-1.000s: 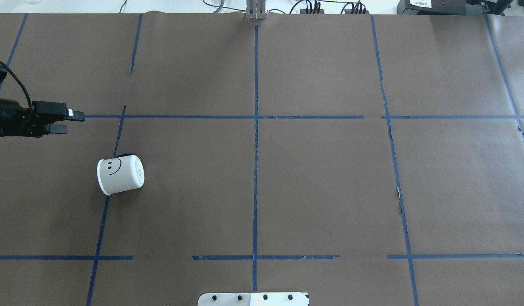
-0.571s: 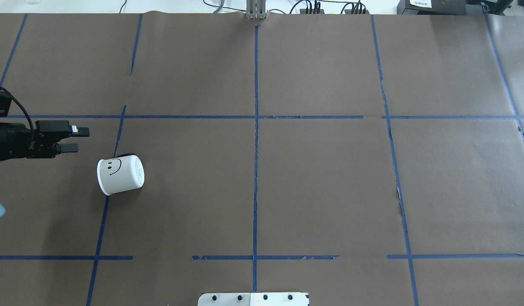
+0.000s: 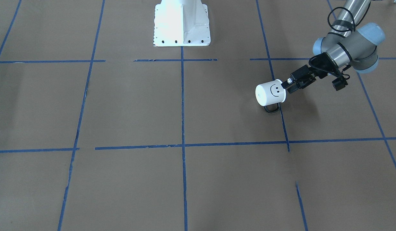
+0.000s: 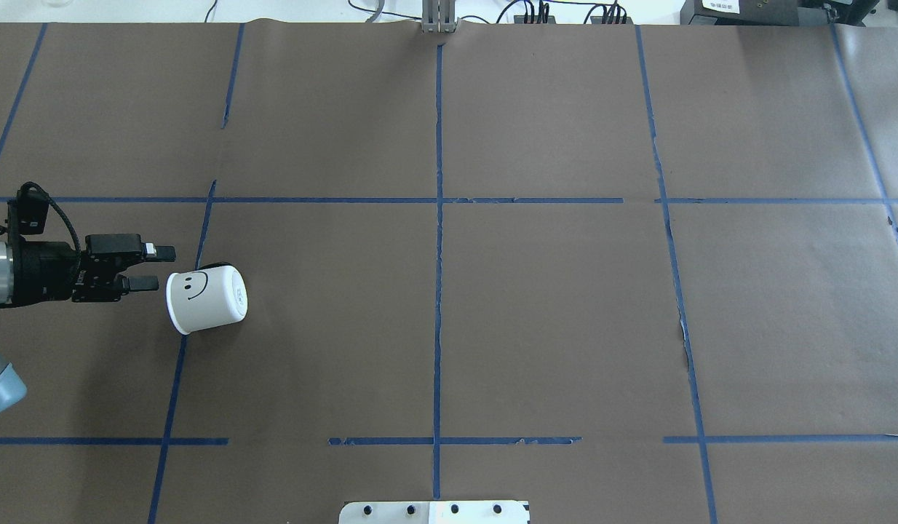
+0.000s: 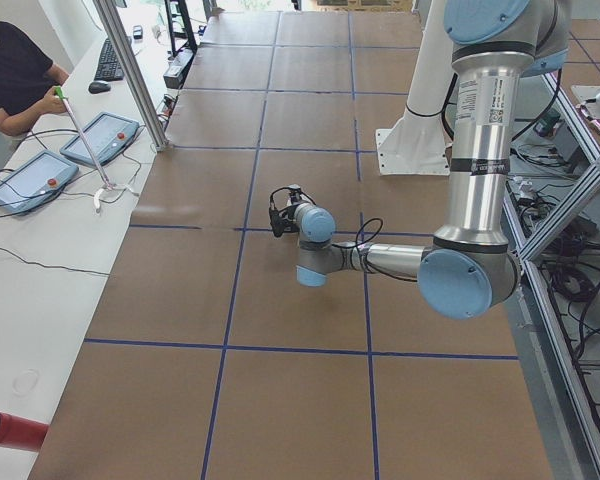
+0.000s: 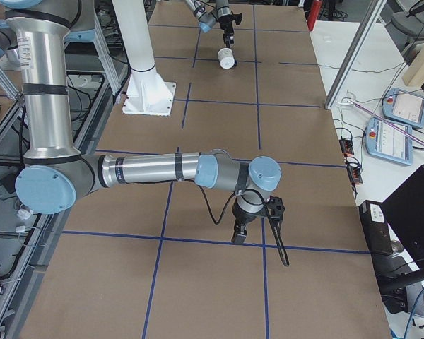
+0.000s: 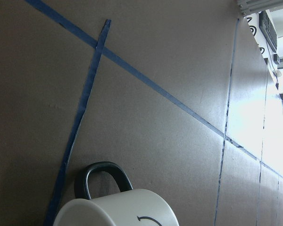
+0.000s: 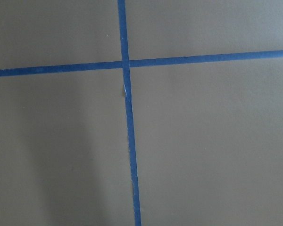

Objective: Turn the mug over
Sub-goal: 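Close the left gripper on the mug rim and lift it slightly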

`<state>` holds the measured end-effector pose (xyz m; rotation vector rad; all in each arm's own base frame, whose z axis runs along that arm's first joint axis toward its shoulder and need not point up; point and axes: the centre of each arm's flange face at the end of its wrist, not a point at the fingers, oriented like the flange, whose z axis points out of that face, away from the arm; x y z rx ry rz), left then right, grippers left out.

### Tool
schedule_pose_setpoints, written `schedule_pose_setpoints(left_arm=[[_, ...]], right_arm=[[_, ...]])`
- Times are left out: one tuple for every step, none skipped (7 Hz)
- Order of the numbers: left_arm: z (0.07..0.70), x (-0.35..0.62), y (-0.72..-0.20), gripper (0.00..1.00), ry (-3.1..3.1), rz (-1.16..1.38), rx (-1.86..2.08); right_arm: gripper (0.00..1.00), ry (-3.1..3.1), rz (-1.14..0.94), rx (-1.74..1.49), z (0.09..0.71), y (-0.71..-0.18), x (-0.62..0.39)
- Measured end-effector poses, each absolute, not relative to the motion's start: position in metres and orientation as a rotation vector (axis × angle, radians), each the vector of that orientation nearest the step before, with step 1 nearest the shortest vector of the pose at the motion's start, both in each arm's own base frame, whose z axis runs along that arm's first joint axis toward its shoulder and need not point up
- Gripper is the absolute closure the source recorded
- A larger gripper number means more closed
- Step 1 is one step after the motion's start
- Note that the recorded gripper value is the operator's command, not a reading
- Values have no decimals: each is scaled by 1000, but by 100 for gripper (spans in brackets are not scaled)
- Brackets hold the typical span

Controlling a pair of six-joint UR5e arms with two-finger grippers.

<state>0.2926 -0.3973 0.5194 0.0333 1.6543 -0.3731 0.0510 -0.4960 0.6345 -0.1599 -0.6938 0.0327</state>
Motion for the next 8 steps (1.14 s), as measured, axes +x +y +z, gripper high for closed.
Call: schedule_pose_setpoints(left_arm=[[518, 299, -395, 0, 1656, -364, 23], [516, 305, -392, 0, 1659, -352, 14], [513, 311, -390, 17, 1662, -343, 8], [510, 315, -390, 38, 1666, -336, 5], [508, 318, -391, 46, 1668, -333, 3], [506, 320, -391, 49, 1671, -331, 3], [503, 322, -392, 53, 1676, -327, 3], [499, 323, -393, 57, 1681, -324, 4]], right_arm=[[0, -694, 33, -160, 634, -496, 51], [0, -694, 33, -160, 634, -496, 51], [0, -694, 33, -160, 634, -496, 51], [0, -694, 33, -160, 634, -496, 51], [0, -694, 33, -160, 634, -496, 51], [0, -694, 33, -160, 634, -496, 51], [0, -694, 33, -160, 634, -496, 51], [0, -694, 33, -160, 634, -496, 51]])
